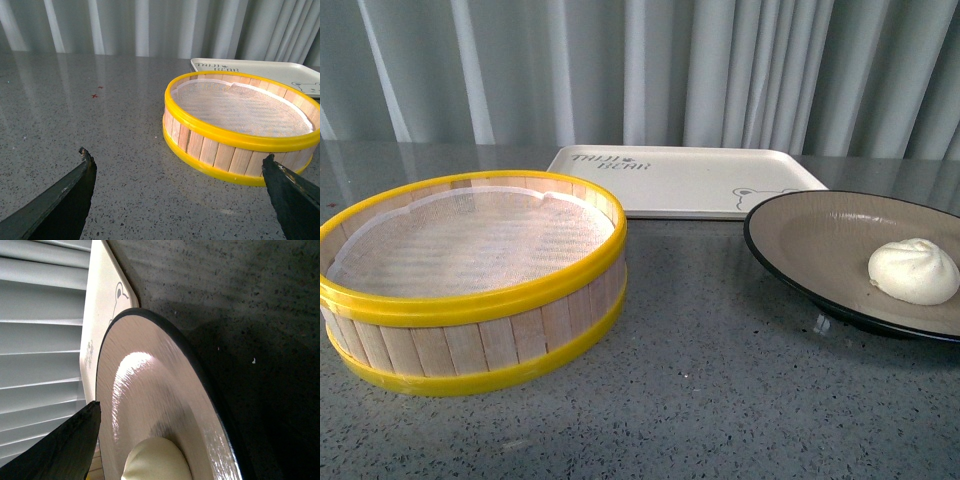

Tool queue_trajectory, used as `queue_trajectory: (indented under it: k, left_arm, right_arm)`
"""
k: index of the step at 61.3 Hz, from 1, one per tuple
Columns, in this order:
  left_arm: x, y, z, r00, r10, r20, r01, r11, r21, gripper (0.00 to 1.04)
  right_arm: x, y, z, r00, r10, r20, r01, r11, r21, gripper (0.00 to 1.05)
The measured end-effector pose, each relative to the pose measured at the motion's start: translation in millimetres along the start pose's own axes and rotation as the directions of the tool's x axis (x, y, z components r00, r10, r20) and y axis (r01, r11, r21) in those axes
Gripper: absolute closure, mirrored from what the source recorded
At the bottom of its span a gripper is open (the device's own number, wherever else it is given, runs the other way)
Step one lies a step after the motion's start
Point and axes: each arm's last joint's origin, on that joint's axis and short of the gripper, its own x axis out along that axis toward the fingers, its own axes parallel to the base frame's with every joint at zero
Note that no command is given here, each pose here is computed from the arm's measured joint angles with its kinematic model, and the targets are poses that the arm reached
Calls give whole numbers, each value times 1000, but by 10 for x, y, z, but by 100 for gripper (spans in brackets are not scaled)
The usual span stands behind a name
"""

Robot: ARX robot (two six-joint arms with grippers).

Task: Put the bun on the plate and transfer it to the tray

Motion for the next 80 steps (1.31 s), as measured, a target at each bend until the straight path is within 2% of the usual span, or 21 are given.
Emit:
queue_trajectory:
  k: [9,12,31,60,70,80]
  left_arm:
    - [0,0,0,1000,0,0,0,1000,0,7]
    - [0,0,0,1000,0,0,0,1000,0,7]
    - [0,0,0,1000,0,0,0,1000,0,7]
    - [0,0,0,1000,0,0,0,1000,0,7]
    - [0,0,0,1000,0,0,0,1000,0,7]
    - [0,0,0,1000,0,0,0,1000,0,7]
  right_arm:
    - [22,-26,15,1000,-9,3,9,1000,16,36]
    - [28,-30,36,1000,-10,7,10,1000,24,48]
    - [28,-4,66,1000,2,7,-2,1000,27,102]
    - [1,131,-95,996,88,-1,-88,995,-48,102]
    - [1,203,-162,980,200,21,-197,977,-87,102]
    - [-17,307,-154,947,317,54,-313,947,-78,102]
